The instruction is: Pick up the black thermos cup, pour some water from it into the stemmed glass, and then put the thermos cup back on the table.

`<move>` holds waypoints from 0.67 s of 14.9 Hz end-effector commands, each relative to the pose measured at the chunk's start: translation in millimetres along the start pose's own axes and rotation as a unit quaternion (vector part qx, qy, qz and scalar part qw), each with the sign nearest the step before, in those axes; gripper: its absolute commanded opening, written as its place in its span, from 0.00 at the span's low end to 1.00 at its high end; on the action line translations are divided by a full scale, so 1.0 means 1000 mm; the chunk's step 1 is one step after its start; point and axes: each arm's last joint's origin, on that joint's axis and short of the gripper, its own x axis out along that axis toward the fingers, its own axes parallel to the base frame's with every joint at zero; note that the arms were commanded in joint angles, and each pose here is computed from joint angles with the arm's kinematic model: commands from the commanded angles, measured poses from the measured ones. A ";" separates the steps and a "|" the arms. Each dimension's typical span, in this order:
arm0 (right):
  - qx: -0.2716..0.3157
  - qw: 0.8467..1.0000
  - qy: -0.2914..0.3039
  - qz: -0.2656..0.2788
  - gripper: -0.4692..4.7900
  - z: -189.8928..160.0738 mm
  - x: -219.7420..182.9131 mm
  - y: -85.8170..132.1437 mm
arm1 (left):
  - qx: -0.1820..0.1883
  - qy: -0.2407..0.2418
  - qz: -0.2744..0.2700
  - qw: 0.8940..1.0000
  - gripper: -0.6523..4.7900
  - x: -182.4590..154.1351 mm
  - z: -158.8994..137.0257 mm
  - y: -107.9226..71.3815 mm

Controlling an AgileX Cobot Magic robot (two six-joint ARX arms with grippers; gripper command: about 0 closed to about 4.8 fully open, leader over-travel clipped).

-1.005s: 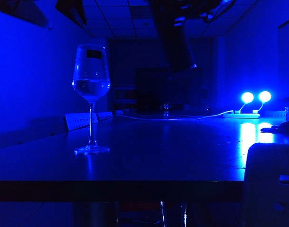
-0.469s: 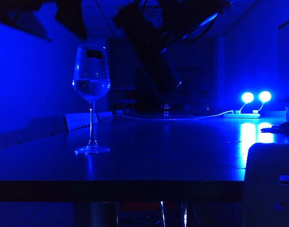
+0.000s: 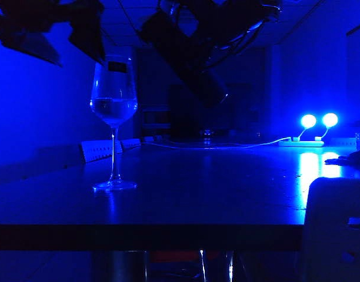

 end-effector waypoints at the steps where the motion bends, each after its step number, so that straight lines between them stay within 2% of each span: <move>1: -0.055 0.997 -0.044 -0.037 0.41 0.019 -0.002 -0.009 | -0.003 -0.017 -0.005 1.000 1.00 0.001 0.004 0.000; 5: -0.114 0.992 -0.050 -0.033 0.41 0.028 0.000 -0.001 | -0.003 -0.017 -0.004 1.000 1.00 0.001 0.004 0.000; 10: -0.156 0.986 -0.035 -0.046 0.41 0.027 0.000 -0.003 | -0.001 -0.004 -0.005 1.000 1.00 0.001 0.001 0.000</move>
